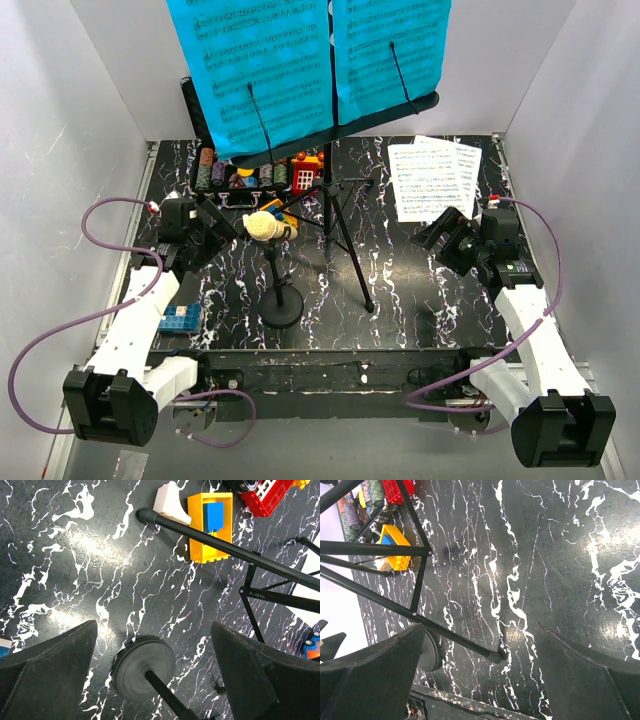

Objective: Pack up the instrument practice props
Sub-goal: Pick up the microphone stand with the microphone from the center of the board.

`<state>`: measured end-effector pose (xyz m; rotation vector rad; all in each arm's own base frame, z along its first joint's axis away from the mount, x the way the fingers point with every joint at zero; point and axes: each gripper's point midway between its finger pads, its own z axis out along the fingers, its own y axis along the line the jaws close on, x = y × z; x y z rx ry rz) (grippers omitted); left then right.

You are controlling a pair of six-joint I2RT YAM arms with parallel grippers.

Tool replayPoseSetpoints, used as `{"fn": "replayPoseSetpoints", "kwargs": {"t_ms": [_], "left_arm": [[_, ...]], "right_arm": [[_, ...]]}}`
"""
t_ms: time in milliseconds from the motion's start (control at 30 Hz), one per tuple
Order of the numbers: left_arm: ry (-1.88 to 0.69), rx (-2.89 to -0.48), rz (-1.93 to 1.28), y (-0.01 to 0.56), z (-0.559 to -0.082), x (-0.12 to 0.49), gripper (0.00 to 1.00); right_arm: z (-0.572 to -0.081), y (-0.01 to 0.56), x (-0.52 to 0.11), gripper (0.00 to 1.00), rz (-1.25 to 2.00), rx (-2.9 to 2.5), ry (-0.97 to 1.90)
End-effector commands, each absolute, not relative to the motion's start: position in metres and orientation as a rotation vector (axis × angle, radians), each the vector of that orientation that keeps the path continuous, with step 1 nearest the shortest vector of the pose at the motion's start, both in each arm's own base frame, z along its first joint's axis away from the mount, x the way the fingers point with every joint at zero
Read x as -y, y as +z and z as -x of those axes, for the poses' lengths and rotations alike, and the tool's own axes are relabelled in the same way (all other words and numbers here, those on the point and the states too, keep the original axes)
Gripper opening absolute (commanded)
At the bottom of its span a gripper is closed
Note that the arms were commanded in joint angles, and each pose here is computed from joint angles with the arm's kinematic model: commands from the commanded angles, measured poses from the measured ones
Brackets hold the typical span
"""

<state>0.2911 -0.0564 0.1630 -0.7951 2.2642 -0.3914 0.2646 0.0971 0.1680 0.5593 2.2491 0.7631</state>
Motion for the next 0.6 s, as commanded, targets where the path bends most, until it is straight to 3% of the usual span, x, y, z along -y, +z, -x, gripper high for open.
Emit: {"fn": "replayPoseSetpoints", "kwargs": {"t_ms": [0, 567], "left_arm": [[-0.405, -2.266, 0.718, 0.165, -0.286, 0.059, 0.98], [-0.404, -2.276, 0.621, 0.173, -0.273, 0.059, 0.98]], "right_arm": [[-0.271, 0.189, -0.104, 0.98, -0.451, -2.178, 0.812], [-0.269, 0.215, -0.110, 0.92, -0.331, -2.144, 0.713]]}}
